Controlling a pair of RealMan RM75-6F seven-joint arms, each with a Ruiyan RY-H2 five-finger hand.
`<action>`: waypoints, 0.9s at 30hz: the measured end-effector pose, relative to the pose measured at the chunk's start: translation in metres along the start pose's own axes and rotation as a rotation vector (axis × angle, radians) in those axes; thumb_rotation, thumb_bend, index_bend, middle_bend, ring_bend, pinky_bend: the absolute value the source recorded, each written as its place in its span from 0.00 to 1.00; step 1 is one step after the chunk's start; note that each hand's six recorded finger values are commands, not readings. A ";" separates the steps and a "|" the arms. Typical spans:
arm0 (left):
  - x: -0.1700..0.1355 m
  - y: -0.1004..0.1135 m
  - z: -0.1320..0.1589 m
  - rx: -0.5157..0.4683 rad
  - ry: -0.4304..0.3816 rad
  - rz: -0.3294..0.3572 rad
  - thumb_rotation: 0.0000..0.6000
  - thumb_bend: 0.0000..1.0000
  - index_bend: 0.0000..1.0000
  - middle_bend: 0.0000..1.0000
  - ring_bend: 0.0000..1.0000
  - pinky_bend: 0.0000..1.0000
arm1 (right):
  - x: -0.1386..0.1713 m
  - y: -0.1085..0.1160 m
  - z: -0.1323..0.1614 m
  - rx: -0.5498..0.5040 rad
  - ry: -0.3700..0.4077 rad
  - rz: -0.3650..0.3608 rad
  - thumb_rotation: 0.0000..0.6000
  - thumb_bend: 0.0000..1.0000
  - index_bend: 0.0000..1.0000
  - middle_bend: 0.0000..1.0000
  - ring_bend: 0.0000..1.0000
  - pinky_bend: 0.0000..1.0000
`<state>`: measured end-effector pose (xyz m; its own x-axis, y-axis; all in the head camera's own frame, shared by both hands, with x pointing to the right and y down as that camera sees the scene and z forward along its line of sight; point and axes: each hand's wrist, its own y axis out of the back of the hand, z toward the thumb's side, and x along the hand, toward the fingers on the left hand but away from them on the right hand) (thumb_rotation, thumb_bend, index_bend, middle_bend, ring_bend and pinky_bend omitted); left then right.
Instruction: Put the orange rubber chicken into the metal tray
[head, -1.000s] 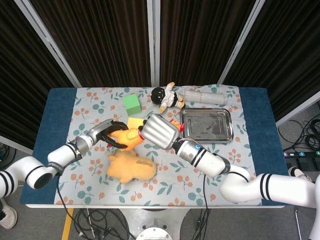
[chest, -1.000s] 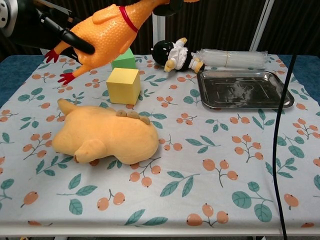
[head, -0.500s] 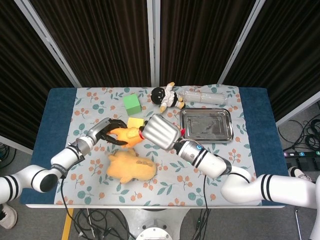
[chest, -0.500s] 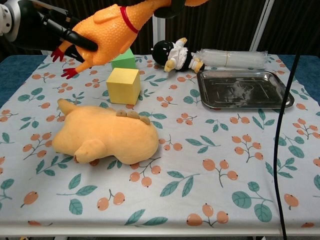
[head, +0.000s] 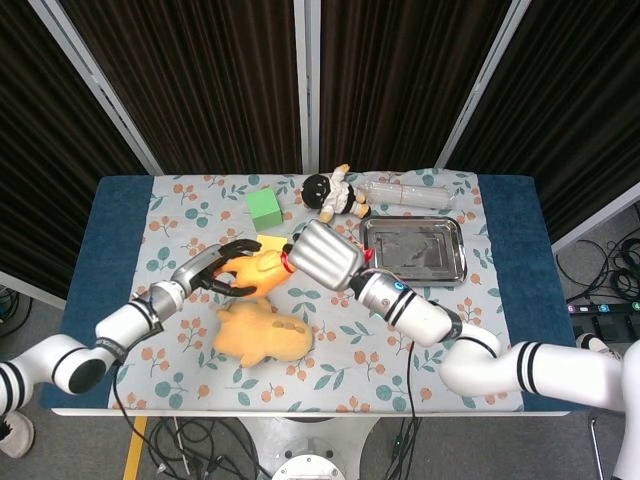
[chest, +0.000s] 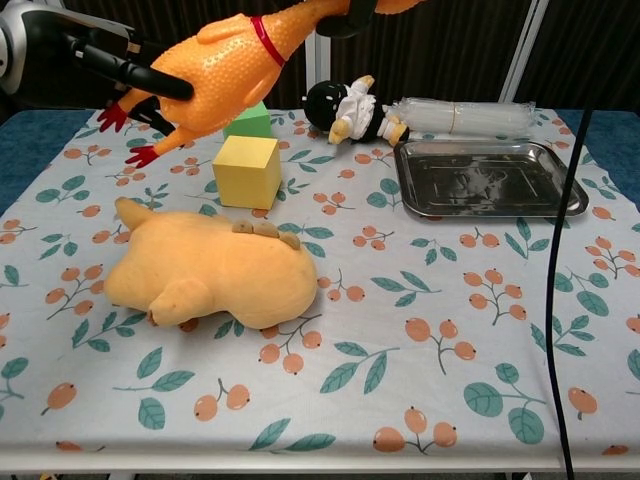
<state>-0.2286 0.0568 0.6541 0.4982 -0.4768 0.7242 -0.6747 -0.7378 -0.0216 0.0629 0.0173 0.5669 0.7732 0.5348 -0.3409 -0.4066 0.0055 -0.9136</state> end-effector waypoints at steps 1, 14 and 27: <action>0.000 0.000 0.000 0.005 -0.004 -0.001 0.96 0.35 0.17 0.17 0.14 0.33 | -0.001 -0.001 0.000 0.003 0.002 0.000 1.00 0.40 1.00 0.82 0.79 1.00; -0.003 -0.007 0.010 0.042 -0.037 -0.047 1.00 0.30 0.17 0.15 0.12 0.31 | -0.009 -0.003 0.003 0.017 -0.003 0.006 1.00 0.40 1.00 0.82 0.79 1.00; 0.001 -0.011 0.017 0.071 -0.025 -0.073 1.00 0.30 0.20 0.19 0.14 0.32 | -0.014 0.000 0.004 0.009 -0.018 0.003 1.00 0.40 1.00 0.82 0.78 1.00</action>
<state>-0.2121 0.0563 0.6433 0.5590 -0.4314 0.7081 -0.5960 -0.8028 -0.0187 0.0506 0.0133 0.5726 0.7627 0.5503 -0.3399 -0.4139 0.0114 -0.9103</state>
